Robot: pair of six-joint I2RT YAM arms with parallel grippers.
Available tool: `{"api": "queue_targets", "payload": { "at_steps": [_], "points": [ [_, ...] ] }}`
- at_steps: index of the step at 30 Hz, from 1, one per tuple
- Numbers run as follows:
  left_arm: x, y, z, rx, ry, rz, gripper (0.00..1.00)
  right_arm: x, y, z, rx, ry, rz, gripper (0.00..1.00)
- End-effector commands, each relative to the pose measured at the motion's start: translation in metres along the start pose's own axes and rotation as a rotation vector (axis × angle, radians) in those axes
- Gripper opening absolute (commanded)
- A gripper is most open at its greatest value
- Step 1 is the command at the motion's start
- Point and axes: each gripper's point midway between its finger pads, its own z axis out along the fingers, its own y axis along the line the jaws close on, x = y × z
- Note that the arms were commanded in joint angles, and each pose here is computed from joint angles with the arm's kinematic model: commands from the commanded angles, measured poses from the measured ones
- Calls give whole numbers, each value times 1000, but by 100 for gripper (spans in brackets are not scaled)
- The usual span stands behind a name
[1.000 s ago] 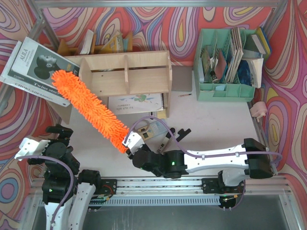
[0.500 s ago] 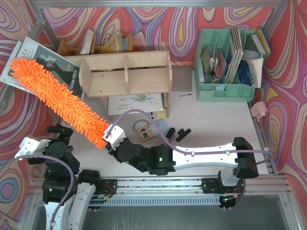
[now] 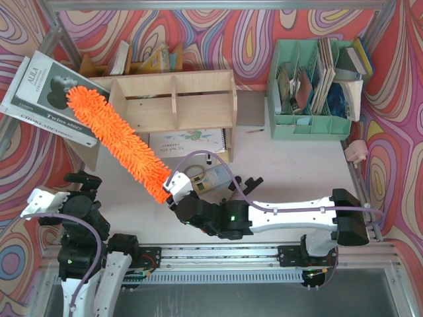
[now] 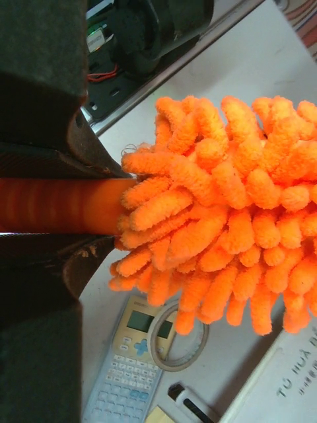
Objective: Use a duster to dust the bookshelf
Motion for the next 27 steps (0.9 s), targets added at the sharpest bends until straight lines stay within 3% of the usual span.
{"api": "queue_targets", "payload": {
  "at_steps": [1, 5, 12, 27],
  "points": [
    [0, -4, 0, 16, 6, 6, 98, -59, -6, -24, 7, -117, 52, 0],
    [1, -4, 0, 16, 7, 8, 98, -98, -13, -35, 48, -169, 18, 0],
    [1, -5, 0, 26, 9, 7, 99, -126, -45, -29, 179, -116, -12, 0],
    [2, -7, 0, 32, 11, 6, 98, -100, -56, 11, 268, 46, 18, 0]
  ]
}}
